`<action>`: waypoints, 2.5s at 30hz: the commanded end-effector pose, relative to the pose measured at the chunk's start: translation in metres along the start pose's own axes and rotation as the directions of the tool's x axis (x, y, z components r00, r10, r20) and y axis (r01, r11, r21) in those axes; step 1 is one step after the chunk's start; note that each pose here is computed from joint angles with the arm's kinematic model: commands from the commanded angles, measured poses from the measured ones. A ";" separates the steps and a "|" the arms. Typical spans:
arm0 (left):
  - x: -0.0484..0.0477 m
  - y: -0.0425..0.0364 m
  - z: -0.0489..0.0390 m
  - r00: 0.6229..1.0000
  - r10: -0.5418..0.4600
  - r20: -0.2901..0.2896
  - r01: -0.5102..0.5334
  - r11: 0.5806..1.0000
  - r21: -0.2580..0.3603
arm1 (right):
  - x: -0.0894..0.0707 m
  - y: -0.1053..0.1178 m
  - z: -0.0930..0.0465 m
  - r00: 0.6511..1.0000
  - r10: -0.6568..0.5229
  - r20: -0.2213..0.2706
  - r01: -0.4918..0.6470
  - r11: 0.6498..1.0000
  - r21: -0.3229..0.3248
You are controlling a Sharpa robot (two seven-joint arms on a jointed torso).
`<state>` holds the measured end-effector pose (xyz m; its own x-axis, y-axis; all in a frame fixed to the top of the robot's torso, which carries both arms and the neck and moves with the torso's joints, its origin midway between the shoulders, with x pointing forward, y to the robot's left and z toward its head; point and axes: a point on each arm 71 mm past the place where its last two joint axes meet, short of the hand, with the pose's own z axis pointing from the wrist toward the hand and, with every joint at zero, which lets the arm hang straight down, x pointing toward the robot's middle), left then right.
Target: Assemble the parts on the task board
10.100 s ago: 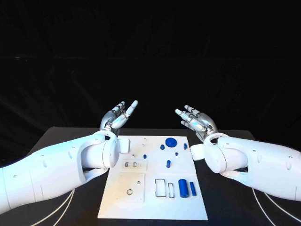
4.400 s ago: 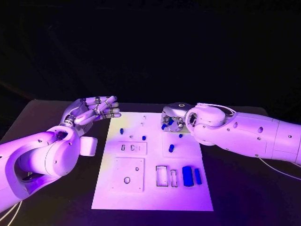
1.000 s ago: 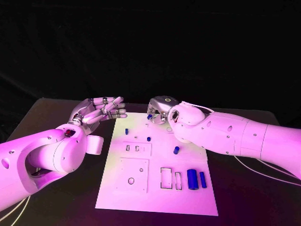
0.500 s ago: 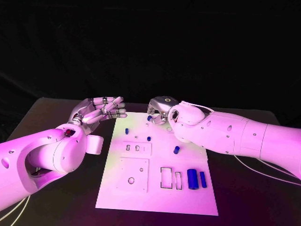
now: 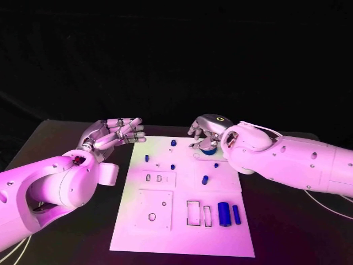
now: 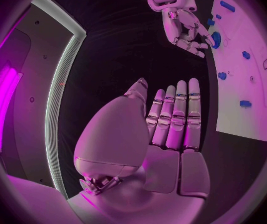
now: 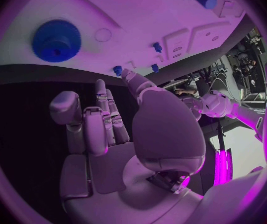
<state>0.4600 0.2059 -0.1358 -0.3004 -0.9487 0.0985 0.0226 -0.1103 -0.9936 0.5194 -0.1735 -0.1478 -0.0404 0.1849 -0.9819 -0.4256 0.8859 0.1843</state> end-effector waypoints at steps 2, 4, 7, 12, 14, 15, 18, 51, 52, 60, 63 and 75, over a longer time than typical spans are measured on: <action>0.0018 -0.0013 0.0002 1.000 -0.004 -0.021 0.004 1.000 0.006 | -0.004 -0.021 -0.016 0.993 0.110 -0.045 -0.107 0.993 0.054; 0.0017 -0.0012 0.0002 1.000 -0.004 -0.022 0.004 1.000 0.005 | -0.005 -0.033 -0.021 0.990 0.125 -0.063 -0.119 0.989 0.092; 0.0018 -0.0011 0.0004 1.000 -0.004 -0.023 0.005 1.000 0.005 | -0.005 -0.048 -0.027 0.985 0.150 -0.086 -0.137 0.981 0.139; 0.0018 -0.0008 0.0007 1.000 -0.005 -0.024 0.005 1.000 0.003 | -0.004 -0.061 -0.030 0.979 0.169 -0.109 -0.147 0.971 0.186; 0.0019 -0.0007 0.0008 1.000 -0.005 -0.024 0.005 1.000 0.003 | -0.003 -0.064 -0.029 0.979 0.172 -0.113 -0.148 0.970 0.195; 0.0019 -0.0007 0.0008 1.000 -0.005 -0.025 0.005 1.000 0.003 | -0.002 -0.064 -0.028 0.978 0.173 -0.115 -0.148 0.969 0.198; 0.0021 -0.0005 0.0010 1.000 -0.006 -0.026 0.006 1.000 0.002 | 0.002 -0.065 -0.024 0.976 0.182 -0.117 -0.155 0.966 0.209; 0.0016 0.0001 0.0025 1.000 -0.004 -0.021 0.004 1.000 0.004 | 0.021 -0.061 -0.008 0.973 0.163 -0.162 -0.123 0.964 0.234; 0.0015 0.0001 0.0025 1.000 -0.004 -0.021 0.004 1.000 0.004 | 0.021 -0.062 -0.008 0.973 0.161 -0.164 -0.120 0.965 0.234; 0.0013 0.0003 0.0026 1.000 -0.004 -0.022 0.005 1.000 0.002 | 0.025 -0.062 -0.009 0.973 0.149 -0.175 -0.107 0.968 0.228; 0.0013 0.0003 0.0026 1.000 -0.005 -0.022 0.005 1.000 0.002 | 0.027 -0.061 -0.009 0.973 0.143 -0.179 -0.102 0.969 0.224; 0.0005 0.0004 0.0025 1.000 -0.004 -0.022 0.004 1.000 0.000 | 0.028 -0.056 -0.009 0.982 0.111 -0.153 -0.078 0.975 0.210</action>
<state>0.4627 0.2067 -0.1374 -0.3017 -0.9483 0.0989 0.0157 -0.1087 -0.9940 0.5368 -0.2231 -0.1794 -0.2176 0.2561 -0.9418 -0.2185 0.9277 0.3027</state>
